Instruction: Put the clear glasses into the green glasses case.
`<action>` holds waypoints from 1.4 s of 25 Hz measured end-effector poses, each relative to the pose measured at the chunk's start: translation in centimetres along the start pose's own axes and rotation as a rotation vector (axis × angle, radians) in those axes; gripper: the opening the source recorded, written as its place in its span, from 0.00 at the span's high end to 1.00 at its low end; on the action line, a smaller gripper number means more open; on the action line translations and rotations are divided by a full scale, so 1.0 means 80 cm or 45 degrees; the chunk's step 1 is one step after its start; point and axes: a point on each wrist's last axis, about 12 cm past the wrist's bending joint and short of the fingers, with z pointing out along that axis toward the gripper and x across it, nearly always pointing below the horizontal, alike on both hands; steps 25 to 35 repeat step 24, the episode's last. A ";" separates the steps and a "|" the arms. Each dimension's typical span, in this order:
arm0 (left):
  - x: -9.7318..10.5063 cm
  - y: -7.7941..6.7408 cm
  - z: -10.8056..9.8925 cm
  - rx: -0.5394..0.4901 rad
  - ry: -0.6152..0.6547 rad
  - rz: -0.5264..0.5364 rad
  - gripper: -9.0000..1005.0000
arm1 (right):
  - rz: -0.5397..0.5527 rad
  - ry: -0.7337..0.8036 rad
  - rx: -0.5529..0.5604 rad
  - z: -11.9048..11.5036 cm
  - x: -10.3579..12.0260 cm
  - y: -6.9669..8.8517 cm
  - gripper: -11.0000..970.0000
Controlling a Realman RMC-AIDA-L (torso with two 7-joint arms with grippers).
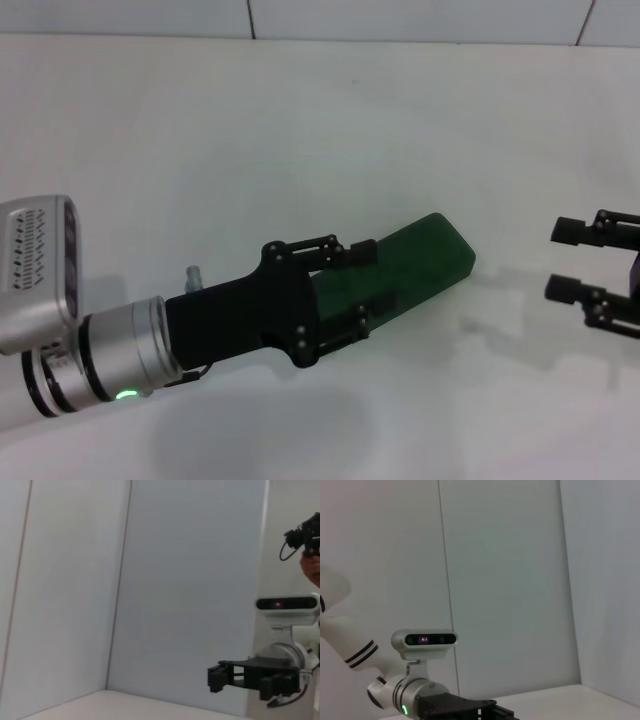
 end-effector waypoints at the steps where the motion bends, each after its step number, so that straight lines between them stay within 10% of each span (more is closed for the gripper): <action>1: 0.000 0.000 -0.001 0.006 0.000 0.002 0.49 | 0.004 -0.001 -0.005 0.002 0.002 0.002 0.43; 15: 0.003 0.001 -0.004 -0.053 -0.014 0.053 0.29 | -0.045 0.035 0.005 0.024 0.013 0.002 0.15; 17: 0.002 0.002 -0.004 -0.051 -0.012 0.061 0.13 | -0.055 0.041 0.002 0.029 0.013 0.001 0.12; 35: -0.004 0.010 -0.009 -0.045 0.001 0.086 0.13 | -0.107 0.038 -0.010 0.035 0.013 0.000 0.09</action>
